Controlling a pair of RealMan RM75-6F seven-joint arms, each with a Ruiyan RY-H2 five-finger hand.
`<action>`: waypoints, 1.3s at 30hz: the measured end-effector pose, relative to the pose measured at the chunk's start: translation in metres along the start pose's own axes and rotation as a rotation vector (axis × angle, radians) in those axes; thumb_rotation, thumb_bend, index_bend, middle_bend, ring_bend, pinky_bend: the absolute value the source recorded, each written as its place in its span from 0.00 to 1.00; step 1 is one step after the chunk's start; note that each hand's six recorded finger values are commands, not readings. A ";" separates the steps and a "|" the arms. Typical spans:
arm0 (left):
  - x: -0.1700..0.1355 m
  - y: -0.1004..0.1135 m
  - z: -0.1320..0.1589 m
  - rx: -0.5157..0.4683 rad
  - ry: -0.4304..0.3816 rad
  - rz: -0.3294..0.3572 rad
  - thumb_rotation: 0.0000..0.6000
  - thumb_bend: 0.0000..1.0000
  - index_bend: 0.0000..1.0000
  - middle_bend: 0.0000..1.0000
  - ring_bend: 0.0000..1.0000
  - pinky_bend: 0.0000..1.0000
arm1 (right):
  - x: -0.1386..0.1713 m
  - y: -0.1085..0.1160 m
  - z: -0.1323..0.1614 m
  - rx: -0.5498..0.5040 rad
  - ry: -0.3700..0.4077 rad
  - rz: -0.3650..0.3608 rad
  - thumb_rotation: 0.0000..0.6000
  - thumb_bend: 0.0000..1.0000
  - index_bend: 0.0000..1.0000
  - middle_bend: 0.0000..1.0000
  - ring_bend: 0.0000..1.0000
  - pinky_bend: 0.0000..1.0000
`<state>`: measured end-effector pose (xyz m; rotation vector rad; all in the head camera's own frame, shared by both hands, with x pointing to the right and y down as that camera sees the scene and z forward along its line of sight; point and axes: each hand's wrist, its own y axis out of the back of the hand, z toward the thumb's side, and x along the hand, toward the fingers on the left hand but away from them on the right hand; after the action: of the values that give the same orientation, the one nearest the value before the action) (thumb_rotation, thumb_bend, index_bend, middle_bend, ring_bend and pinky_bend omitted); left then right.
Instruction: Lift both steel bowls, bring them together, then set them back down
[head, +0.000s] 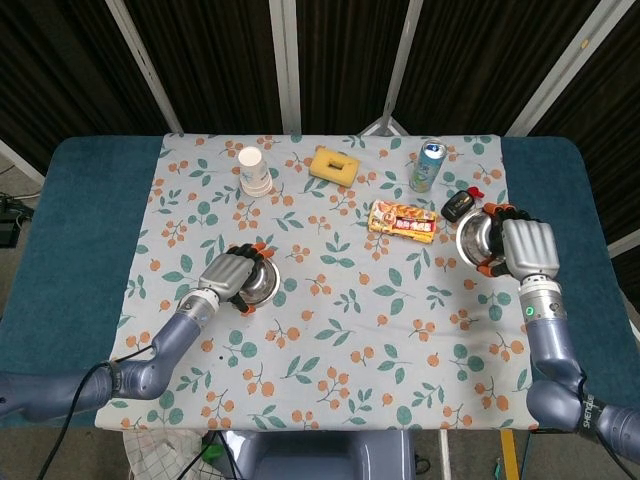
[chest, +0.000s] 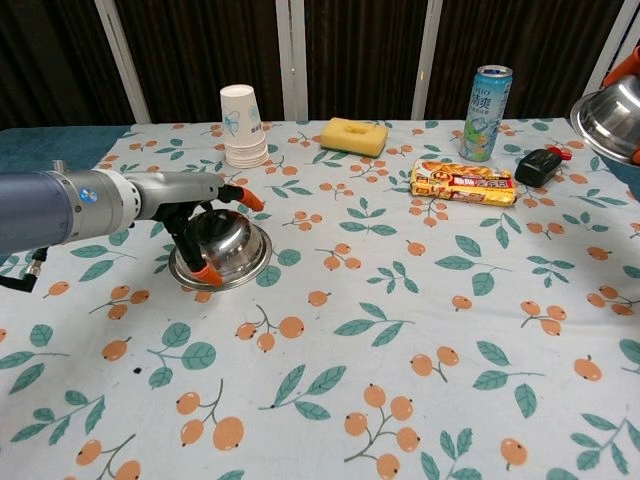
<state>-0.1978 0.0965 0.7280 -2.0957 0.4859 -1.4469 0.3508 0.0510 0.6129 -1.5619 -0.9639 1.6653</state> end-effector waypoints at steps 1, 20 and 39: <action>0.000 0.000 0.000 0.001 0.001 -0.002 1.00 0.00 0.12 0.00 0.00 0.13 | 0.000 0.000 0.000 0.000 -0.001 0.001 1.00 0.06 0.33 0.29 0.38 0.37; 0.006 -0.008 -0.007 0.066 0.064 -0.009 1.00 0.00 0.29 0.19 0.11 0.38 | -0.002 0.001 -0.003 -0.004 -0.017 -0.015 1.00 0.06 0.33 0.29 0.38 0.39; -0.008 0.031 -0.010 -0.066 0.047 0.143 1.00 0.00 0.43 0.41 0.24 0.46 | -0.005 0.011 -0.002 -0.032 -0.025 -0.048 1.00 0.06 0.34 0.29 0.38 0.39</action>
<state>-0.2095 0.0743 0.7062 -2.0363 0.6959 -1.4174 0.3529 0.0413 0.6064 -1.5305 -1.0376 1.6470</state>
